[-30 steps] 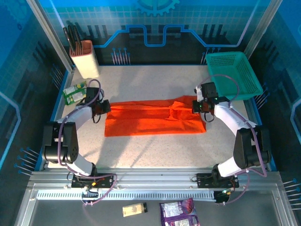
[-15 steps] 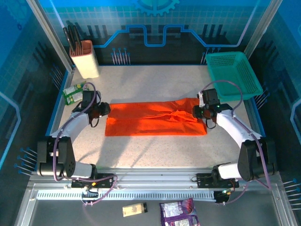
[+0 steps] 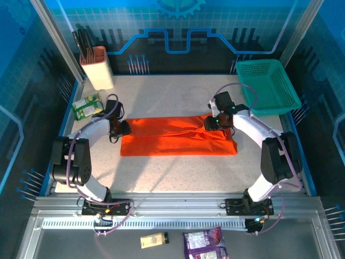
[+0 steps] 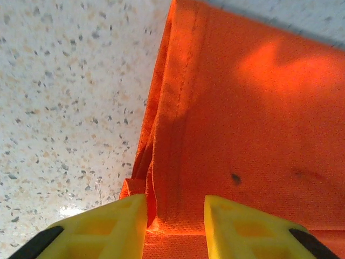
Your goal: Fold the inside-out t-shirt
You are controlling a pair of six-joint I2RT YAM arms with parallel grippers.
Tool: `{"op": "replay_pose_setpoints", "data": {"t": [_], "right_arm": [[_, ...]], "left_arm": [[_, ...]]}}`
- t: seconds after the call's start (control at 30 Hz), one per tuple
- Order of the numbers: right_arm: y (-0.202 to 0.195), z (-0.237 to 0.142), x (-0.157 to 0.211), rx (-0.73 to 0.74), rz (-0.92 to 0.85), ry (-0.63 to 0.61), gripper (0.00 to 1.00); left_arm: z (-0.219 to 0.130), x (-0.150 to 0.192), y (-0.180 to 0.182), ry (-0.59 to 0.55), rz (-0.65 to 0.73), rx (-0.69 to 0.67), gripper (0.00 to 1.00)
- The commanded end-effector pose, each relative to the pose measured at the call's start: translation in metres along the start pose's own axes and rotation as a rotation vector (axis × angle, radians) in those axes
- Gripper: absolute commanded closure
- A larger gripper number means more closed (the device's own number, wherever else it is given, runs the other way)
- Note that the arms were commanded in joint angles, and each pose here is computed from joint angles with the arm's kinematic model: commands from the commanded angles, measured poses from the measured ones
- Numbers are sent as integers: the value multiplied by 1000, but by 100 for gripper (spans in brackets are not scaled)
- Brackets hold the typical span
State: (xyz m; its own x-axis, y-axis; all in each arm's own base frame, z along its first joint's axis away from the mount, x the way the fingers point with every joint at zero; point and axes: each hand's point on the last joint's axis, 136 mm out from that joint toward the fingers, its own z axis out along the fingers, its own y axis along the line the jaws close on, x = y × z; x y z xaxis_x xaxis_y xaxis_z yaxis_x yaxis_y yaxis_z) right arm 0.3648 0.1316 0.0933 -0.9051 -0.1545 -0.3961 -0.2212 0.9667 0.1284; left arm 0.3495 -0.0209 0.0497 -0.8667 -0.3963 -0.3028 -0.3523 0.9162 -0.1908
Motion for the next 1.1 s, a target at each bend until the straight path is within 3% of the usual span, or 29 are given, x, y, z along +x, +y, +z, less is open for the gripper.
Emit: {"op": "replay_pose_setpoints", "data": {"t": [0.0, 0.13, 0.4, 0.57, 0.83, 0.9, 1.07], "right_arm": [[3, 3, 6, 32, -80, 80, 49], [5, 15, 6, 87, -189, 137, 42], [16, 34, -3, 53, -262, 195, 43], [22, 41, 2, 41, -258, 232, 55], [21, 24, 2, 94, -262, 214, 95], [20, 15, 2, 111, -267, 212, 100], [26, -4, 11, 93, -263, 205, 100]], "left_arm": [[4, 6, 8, 64, -74, -38, 66], [11, 13, 9, 112, -88, -48, 66], [14, 18, 7, 136, -97, -30, 62], [14, 16, 5, 139, -96, -25, 70], [-1, -2, -5, 76, -83, 14, 99], [-7, -11, -6, 53, -75, 8, 100], [-15, -28, -3, 17, -37, -42, 100]]}}
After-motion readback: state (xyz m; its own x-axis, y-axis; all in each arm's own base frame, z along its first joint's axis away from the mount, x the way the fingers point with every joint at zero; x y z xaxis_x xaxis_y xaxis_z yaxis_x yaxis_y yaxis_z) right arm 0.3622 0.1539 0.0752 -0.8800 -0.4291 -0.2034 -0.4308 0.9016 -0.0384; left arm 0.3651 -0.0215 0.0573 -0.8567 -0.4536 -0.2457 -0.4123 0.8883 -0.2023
